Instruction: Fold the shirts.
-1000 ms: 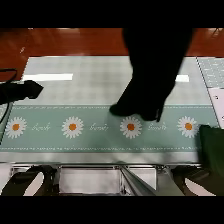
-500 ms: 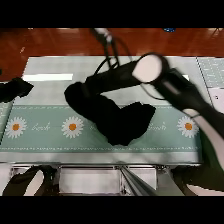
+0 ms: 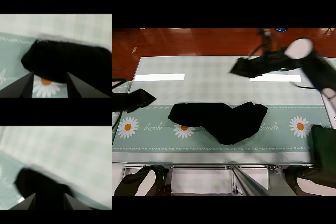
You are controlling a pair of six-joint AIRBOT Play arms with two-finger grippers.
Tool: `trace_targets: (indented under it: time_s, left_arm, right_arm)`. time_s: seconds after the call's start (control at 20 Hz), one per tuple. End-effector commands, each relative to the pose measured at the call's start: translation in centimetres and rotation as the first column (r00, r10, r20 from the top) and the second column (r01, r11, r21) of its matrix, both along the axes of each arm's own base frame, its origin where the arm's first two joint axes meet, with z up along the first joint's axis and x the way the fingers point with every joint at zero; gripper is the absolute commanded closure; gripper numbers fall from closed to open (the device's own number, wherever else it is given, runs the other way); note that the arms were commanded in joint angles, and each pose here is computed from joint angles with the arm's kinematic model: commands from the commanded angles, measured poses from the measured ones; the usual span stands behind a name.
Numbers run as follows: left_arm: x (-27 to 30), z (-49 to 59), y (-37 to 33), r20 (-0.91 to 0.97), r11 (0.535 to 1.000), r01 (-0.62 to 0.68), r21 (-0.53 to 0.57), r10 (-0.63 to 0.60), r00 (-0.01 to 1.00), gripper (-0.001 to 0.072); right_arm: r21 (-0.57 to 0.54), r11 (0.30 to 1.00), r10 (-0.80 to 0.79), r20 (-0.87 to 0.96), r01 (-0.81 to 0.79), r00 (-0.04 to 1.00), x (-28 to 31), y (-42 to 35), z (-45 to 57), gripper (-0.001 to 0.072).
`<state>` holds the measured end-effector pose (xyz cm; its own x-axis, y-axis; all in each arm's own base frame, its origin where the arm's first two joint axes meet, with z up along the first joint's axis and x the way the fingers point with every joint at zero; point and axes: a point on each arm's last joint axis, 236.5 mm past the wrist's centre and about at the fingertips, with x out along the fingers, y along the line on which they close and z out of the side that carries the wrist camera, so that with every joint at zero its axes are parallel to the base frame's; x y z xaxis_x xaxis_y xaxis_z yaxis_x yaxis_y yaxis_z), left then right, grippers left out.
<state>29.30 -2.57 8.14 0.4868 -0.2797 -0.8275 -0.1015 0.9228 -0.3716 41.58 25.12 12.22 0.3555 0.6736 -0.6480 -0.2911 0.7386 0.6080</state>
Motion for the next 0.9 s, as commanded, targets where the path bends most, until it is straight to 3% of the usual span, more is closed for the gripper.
trace_targets:
  time_s: [0.0, 0.25, 0.4, 0.85]
  left_arm:
    - [-2.7, -5.1, -1.2, -0.213, 0.997, 0.044, -0.067, -0.057, 0.975, 0.0208]
    - [-4.3, -12.5, -0.7, -0.435, 0.976, -0.057, -0.210, -0.041, 0.899, 0.0208]
    - [-3.4, -13.0, -2.2, -0.451, 0.905, -0.104, -0.413, -0.104, 0.886, 0.0208]
    - [-1.4, -19.5, -5.7, -0.503, 0.922, -0.090, -0.377, -0.122, 0.855, 0.0223]
  right_arm:
    - [-0.205, 0.946, -0.266, -0.050, 0.250, 0.963, -2.3, -15.3, -2.0, 0.0306]
    - [-0.153, 0.884, -0.463, -0.162, 0.441, 0.871, -10.9, -22.0, -8.7, 0.0306]
    - [-0.072, 0.857, -0.513, -0.225, 0.511, 0.829, -14.2, -21.8, -11.1, 0.0306]
    - [-0.029, 0.854, -0.501, -0.314, 0.519, 0.807, -16.7, -20.0, -14.1, 0.0306]
